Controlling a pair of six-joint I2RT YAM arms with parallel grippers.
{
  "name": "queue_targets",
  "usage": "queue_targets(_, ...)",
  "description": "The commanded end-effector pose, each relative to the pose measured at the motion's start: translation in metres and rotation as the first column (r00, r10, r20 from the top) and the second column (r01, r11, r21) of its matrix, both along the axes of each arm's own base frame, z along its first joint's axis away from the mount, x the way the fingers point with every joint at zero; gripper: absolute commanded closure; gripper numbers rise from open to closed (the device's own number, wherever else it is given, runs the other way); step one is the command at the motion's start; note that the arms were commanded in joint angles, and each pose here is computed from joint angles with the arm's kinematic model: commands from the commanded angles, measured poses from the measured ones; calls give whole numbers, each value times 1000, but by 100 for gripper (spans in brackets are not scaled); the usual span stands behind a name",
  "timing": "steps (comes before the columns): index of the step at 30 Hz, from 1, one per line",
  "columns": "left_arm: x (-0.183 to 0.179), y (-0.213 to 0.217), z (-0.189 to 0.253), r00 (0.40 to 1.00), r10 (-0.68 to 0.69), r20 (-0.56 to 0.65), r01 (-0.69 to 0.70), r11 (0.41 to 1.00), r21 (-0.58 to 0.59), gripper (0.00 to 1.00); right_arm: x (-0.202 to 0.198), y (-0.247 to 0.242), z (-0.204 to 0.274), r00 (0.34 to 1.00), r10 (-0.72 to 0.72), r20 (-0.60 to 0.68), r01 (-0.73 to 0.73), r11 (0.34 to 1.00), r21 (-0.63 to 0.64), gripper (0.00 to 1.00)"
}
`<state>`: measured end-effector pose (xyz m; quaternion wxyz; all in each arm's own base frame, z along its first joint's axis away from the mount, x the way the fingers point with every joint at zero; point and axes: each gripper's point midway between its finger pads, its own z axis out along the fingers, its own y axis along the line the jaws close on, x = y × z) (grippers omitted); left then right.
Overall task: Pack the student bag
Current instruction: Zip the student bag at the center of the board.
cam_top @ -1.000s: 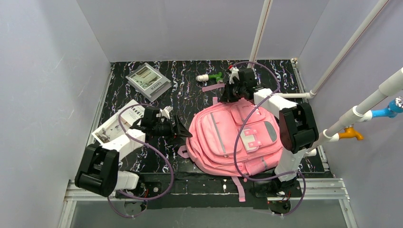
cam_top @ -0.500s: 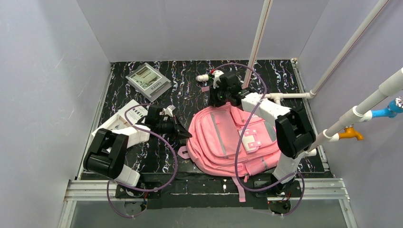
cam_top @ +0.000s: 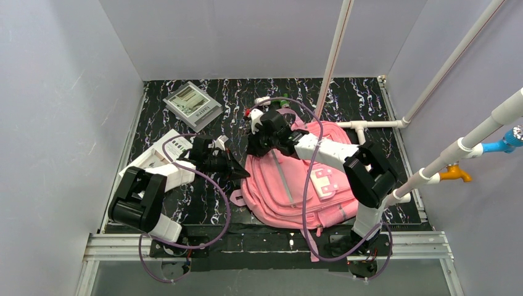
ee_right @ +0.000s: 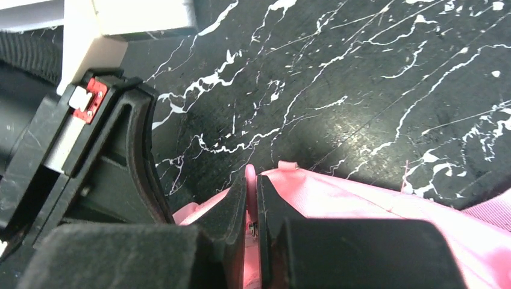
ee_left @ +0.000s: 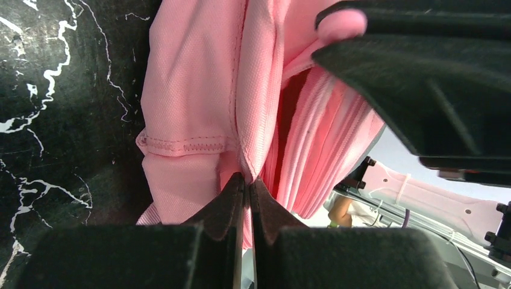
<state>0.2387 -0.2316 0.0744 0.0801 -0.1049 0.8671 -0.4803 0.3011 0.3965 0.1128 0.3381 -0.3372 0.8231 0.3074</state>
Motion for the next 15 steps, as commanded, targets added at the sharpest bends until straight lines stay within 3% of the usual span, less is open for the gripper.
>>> queue_targets(1, 34, 9, 10, 988, 104, 111, -108, 994, 32, 100, -67, 30, 29, 958, 286, -33, -278, 948, 159, 99)
queue_targets(5, 41, 16, 11, 984, 135, 113, -139, 990, 35, 100, -96, 34, 19, 885, 461, -69, -441, 876, 196, 99)
queue_targets(8, 46, 24, 9, 981, 161, 109, -169, 983, 66, 100, -120, 28, 10, 838, 545, -4, -538, 829, 155, 99)
queue_targets(12, 53, 29, 9, 979, 173, 105, -182, 979, 89, 100, -129, 24, 23, 834, 550, 45, -550, 821, 155, 99)
queue_targets(15, 55, 30, 12, 979, 180, 100, -188, 979, 77, 100, -145, 27, 40, 783, 618, 77, -618, 757, 213, 97)
